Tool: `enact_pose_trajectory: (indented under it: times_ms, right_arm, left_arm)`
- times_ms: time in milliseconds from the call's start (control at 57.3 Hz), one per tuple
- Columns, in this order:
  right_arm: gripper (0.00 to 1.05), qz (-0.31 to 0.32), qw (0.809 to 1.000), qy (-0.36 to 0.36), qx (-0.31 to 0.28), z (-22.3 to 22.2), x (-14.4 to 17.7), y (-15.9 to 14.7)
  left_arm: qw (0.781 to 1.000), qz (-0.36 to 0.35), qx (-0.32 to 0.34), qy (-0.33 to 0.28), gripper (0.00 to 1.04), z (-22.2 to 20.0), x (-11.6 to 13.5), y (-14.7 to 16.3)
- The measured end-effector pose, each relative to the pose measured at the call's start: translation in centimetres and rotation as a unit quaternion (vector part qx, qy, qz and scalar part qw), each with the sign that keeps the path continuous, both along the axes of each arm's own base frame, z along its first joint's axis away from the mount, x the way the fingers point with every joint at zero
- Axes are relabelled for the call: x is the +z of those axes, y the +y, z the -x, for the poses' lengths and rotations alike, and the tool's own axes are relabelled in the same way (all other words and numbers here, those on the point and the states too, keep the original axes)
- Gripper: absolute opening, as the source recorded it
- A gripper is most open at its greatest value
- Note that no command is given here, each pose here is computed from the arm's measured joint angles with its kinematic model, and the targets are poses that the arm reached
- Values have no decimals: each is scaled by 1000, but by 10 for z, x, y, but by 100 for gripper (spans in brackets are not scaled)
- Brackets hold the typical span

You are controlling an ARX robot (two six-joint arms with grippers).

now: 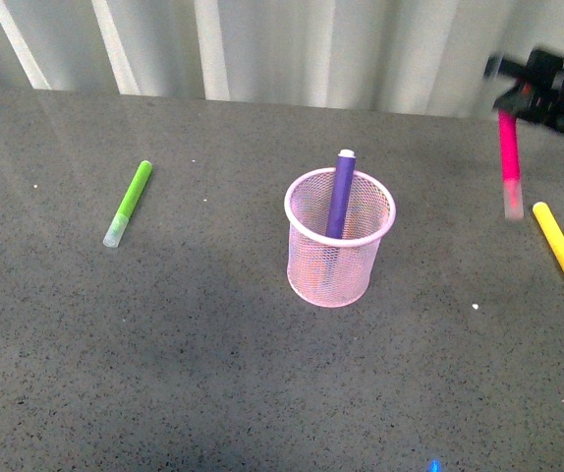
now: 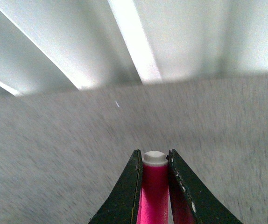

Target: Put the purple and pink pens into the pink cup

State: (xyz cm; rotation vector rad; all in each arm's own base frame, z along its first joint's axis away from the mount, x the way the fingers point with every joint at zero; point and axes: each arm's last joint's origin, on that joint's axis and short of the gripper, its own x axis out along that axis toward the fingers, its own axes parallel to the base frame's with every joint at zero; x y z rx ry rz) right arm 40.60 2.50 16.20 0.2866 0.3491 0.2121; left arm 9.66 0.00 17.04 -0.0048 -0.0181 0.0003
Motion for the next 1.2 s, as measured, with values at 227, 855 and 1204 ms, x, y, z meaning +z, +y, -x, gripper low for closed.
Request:
enact_pose_trajectory:
  times_ms: [227, 855, 1204]
  right_arm:
    - [11, -35, 977, -178, 110, 48, 60, 38]
    - [11, -22, 958, -142, 247, 64, -19, 126]
    - [11, -27, 957, -144, 250, 63, -24, 124]
  left_arm:
    - [1000, 0, 0, 0, 98, 0, 0, 0]
    - [1000, 0, 0, 0, 98, 0, 0, 0]
    - [1000, 0, 0, 0, 98, 0, 0, 0]
